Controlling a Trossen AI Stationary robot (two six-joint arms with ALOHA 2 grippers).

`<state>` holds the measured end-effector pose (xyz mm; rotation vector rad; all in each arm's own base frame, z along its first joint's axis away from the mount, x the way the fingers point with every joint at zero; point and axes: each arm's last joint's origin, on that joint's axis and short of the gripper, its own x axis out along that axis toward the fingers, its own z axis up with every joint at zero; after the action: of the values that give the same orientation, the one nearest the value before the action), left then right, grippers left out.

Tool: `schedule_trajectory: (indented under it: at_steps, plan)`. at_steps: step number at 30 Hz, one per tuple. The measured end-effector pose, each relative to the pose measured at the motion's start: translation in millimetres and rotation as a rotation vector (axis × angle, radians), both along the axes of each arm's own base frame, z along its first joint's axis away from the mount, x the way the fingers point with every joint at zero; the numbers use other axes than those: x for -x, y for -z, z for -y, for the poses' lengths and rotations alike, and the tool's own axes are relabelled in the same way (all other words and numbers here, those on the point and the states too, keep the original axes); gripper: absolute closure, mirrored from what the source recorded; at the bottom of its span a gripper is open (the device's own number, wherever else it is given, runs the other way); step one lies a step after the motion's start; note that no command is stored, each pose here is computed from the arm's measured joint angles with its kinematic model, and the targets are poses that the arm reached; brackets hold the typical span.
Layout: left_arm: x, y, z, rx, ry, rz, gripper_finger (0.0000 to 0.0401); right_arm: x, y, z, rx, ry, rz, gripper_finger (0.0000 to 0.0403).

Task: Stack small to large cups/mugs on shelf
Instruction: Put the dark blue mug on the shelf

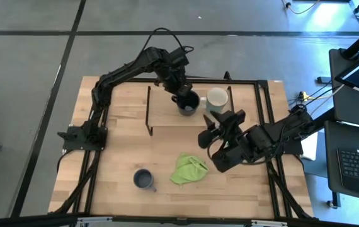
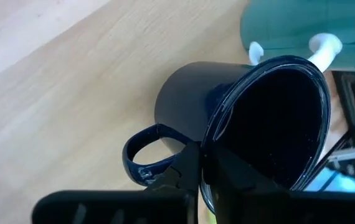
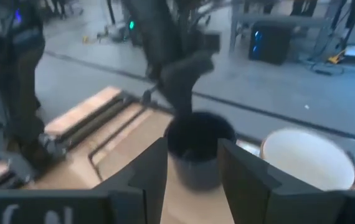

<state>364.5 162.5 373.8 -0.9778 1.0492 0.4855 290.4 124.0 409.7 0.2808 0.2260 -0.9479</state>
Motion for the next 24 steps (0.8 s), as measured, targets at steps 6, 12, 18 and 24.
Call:
schedule_trajectory:
  at_steps: [6, 12, 18, 24]
  plan:
    - [-1, 0, -2, 0.018, -0.106, -0.005, 0.0388, 9, -18, 18, 0.056, 0.003, -0.051, 0.0261]
    - [-2, 0, 2, 0.008, -0.151, -0.031, 0.0387, 30, -38, 31, 0.09, -0.019, -0.074, 0.0261]
    - [-4, 6, 6, 0.009, -0.151, -0.058, 0.0387, 60, -60, 45, 0.101, -0.035, -0.048, 0.0261]
    - [-8, 14, 7, 0.013, -0.168, -0.067, 0.0385, 79, -72, 54, 0.098, -0.043, -0.024, 0.0261]
